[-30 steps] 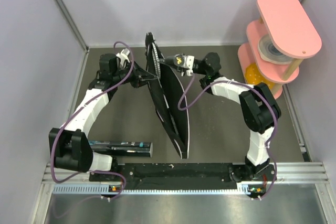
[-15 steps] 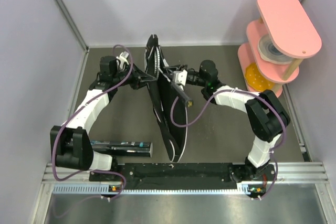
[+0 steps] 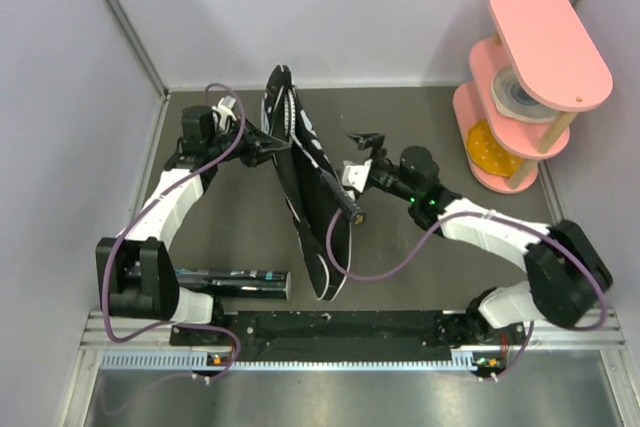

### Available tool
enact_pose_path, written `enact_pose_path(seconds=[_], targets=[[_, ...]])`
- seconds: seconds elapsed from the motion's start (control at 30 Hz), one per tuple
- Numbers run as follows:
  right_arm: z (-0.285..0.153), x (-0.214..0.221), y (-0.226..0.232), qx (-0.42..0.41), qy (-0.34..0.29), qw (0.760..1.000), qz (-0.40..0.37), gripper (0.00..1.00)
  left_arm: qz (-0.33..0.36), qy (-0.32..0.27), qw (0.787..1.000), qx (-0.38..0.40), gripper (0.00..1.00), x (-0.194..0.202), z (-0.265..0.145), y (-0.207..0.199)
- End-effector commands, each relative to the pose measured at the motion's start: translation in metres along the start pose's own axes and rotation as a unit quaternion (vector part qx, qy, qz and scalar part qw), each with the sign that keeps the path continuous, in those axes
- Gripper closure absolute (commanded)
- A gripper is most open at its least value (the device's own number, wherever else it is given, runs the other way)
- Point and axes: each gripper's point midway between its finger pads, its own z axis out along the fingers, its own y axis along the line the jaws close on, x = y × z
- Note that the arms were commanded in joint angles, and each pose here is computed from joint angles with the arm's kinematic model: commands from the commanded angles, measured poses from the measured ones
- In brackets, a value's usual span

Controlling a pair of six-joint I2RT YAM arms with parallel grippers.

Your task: Pack up the badminton gear

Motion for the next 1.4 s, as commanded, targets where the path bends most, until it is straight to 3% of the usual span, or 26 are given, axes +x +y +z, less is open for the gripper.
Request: enact_pose_path(seconds=[0.0,0.17,0.23,0.43,0.53,0.57,0.67,0.7,0.73,0.8,0.87,0.93,1.0,1.13,1.17,1.27,1.3,1.37], targets=[[-0.042,0.002,0.001,0.028,0.048,0.998,0.005,0.10,0.050,-0.023,0.996,0.067,1.00,-0.016,-0.002,-0.031],[-0.081,-0.007,0.008,0.070,0.043,0.994,0.068,0.09,0.049,-0.039,0.996,0.069,1.00,-0.028,-0.002,-0.028],[-0.096,-0.018,0.006,0.077,0.036,0.992,0.092,0.01,0.050,-0.043,0.995,0.069,1.00,-0.032,-0.002,-0.029],[-0.128,-0.032,0.009,0.103,0.050,0.955,0.273,0.01,0.057,-0.056,0.995,0.055,1.00,-0.042,0.001,-0.021],[-0.132,-0.042,0.027,0.072,0.061,0.912,0.398,0.01,0.051,-0.061,0.996,0.050,1.00,-0.046,0.005,-0.015],[-0.135,-0.032,0.025,0.100,0.090,0.890,0.435,0.01,0.047,-0.061,0.996,0.050,1.00,-0.046,0.007,-0.012],[-0.136,-0.007,0.011,0.188,0.179,0.790,0.555,0.01,0.048,-0.056,0.996,0.049,1.00,-0.044,0.010,-0.008],[-0.141,0.003,0.031,0.157,0.243,0.767,0.573,0.01,0.053,-0.054,0.996,0.048,1.00,-0.043,0.010,-0.005],[-0.130,-0.020,0.009,0.139,0.228,0.766,0.585,0.01,0.057,-0.050,0.996,0.049,1.00,-0.041,0.010,-0.005],[-0.109,-0.032,0.044,0.020,0.279,0.727,0.627,0.01,0.061,-0.044,0.996,0.048,1.00,-0.037,0.010,0.000],[-0.086,-0.066,0.036,-0.035,0.240,0.694,0.678,0.01,0.069,-0.034,0.995,0.058,1.00,-0.032,0.009,-0.001],[-0.066,-0.088,0.020,-0.048,0.178,0.683,0.707,0.01,0.071,-0.023,0.995,0.063,1.00,-0.023,0.008,0.005],[-0.057,-0.088,0.020,-0.059,0.182,0.677,0.711,0.01,0.078,-0.019,0.994,0.070,1.00,-0.016,0.008,0.010],[-0.038,-0.093,0.020,-0.057,0.189,0.715,0.671,0.02,0.089,-0.013,0.993,0.077,1.00,-0.004,0.007,0.016],[-0.035,-0.091,0.023,-0.050,0.198,0.719,0.664,0.05,0.082,-0.010,0.994,0.076,1.00,0.001,0.007,0.022],[-0.023,-0.078,0.038,-0.050,0.235,0.708,0.664,0.47,0.081,-0.010,0.993,0.089,1.00,0.007,0.006,0.024],[-0.019,-0.075,0.044,-0.051,0.243,0.706,0.663,0.54,0.083,-0.008,0.992,0.094,1.00,0.009,0.006,0.024],[-0.009,-0.072,0.056,-0.058,0.257,0.713,0.650,0.52,0.083,-0.006,0.992,0.095,1.00,0.011,0.006,0.026]])
